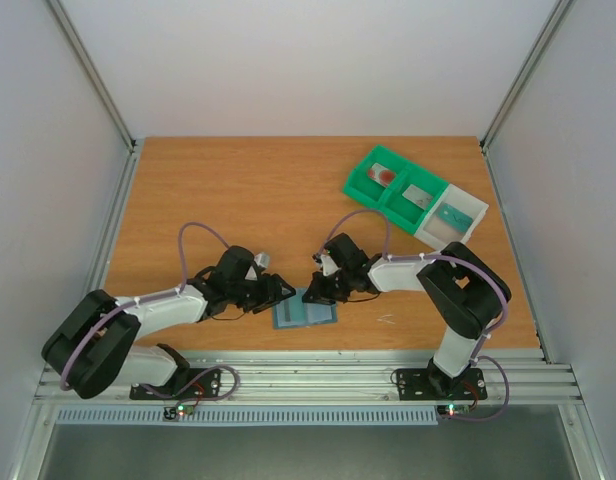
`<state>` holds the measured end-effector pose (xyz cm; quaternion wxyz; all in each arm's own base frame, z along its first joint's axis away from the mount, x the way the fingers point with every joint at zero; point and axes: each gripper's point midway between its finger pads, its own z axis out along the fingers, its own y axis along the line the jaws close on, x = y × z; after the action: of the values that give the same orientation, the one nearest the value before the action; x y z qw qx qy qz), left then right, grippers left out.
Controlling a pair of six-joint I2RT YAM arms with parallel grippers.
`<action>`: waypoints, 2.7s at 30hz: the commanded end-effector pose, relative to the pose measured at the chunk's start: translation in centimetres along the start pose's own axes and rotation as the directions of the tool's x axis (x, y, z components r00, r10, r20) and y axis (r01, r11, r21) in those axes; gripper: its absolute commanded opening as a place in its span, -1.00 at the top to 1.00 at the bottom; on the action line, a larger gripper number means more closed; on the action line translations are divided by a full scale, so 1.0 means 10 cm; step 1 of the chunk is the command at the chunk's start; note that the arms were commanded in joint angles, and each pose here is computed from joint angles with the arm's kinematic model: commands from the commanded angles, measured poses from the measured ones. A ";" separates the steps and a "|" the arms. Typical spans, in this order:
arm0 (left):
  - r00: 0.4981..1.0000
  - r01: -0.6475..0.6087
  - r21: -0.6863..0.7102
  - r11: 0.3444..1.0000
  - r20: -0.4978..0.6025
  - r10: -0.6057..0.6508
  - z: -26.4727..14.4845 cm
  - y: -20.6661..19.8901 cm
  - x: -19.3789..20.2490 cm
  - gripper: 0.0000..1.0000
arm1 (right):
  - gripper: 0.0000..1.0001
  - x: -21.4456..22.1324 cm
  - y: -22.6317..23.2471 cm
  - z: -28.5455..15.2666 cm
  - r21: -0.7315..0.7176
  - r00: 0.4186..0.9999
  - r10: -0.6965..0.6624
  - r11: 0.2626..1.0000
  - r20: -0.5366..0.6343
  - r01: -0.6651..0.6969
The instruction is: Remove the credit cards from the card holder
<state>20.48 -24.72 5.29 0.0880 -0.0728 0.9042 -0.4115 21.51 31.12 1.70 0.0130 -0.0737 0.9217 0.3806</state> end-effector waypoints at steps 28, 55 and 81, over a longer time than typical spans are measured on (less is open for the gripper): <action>1.000 -0.007 0.179 0.984 0.007 0.006 0.04 -0.37 -0.08 -0.03 | 0.98 0.03 -0.27 -0.03 0.093 0.996 0.073 0.993 0.052 -0.078; 1.000 -0.017 0.203 0.979 -0.018 0.021 0.18 -0.50 -0.06 0.02 | 0.59 -0.16 -0.31 -0.66 0.136 0.980 0.031 0.989 0.194 -0.058; 0.997 -0.041 0.211 0.977 -0.051 0.053 0.26 -0.69 -0.04 0.06 | 0.76 0.18 -0.45 -0.39 0.102 0.994 0.091 0.990 0.057 -0.097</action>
<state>21.31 -29.99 7.65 0.0648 -0.0485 0.8696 -0.4871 21.41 25.37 2.19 0.0379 -0.0238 0.9375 0.3450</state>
